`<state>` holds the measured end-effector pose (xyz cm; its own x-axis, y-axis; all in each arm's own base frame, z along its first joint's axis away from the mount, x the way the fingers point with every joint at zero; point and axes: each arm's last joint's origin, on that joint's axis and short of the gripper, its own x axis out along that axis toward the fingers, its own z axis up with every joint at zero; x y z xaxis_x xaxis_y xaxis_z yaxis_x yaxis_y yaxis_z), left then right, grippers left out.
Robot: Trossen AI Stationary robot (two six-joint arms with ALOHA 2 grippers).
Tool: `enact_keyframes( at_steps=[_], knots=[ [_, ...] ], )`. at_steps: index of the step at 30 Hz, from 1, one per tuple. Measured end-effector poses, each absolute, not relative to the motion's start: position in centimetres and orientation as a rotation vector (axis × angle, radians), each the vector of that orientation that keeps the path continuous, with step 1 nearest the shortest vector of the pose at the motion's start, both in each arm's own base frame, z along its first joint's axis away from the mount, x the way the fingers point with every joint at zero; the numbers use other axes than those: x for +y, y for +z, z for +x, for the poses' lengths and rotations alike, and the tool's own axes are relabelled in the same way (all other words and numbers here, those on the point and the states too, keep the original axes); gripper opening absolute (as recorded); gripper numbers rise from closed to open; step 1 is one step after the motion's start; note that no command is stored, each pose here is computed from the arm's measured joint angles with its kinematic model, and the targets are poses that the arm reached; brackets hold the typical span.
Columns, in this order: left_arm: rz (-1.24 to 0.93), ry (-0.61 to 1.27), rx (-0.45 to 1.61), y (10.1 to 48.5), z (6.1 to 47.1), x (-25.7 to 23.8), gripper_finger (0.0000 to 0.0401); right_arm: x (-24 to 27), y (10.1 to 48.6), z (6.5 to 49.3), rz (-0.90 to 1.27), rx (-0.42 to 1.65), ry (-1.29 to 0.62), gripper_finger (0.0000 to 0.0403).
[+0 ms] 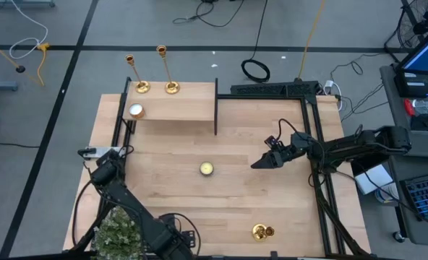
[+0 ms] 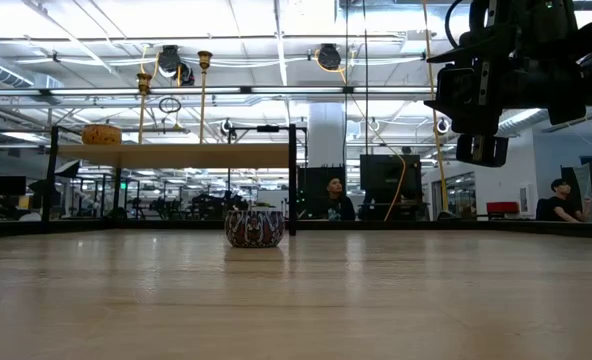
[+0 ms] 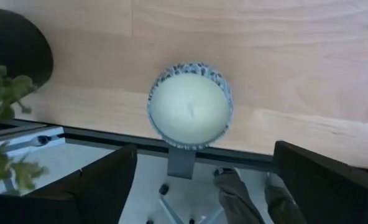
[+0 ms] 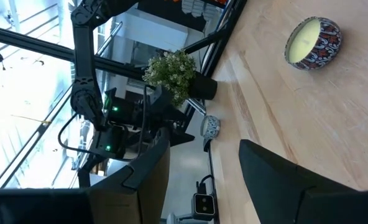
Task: Pick & Place candle stick holders
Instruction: Put the blue scented candle on the shelf
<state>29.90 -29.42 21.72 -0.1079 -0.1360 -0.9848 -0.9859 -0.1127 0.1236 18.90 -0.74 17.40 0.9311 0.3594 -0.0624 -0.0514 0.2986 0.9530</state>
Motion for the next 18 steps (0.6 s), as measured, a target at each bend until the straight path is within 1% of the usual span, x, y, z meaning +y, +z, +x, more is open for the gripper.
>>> enact_keyframes(
  at_steps=[4, 7, 12, 18],
  knots=[
    [-1.360, 1.305, 1.340, 20.7, 29.9, -29.6, 0.0398, -0.7, 17.4, 18.9, 1.242, 0.286, 0.278, 0.0192],
    [-1.371, 1.291, 1.343, 20.0, 29.9, -29.7, 0.0390, -0.7, 17.4, 18.9, 1.242, 0.286, 0.278, 0.0192],
    [-1.342, 1.335, 1.350, 19.4, 29.5, -29.4, 0.0382, -0.7, 17.4, 18.9, 1.242, 0.286, 0.278, 0.0192],
    [-1.370, 1.284, 1.363, 18.3, 29.6, -29.7, 0.0396, -0.7, 17.4, 18.9, 1.238, 0.286, 0.278, 0.0192]
  ],
)
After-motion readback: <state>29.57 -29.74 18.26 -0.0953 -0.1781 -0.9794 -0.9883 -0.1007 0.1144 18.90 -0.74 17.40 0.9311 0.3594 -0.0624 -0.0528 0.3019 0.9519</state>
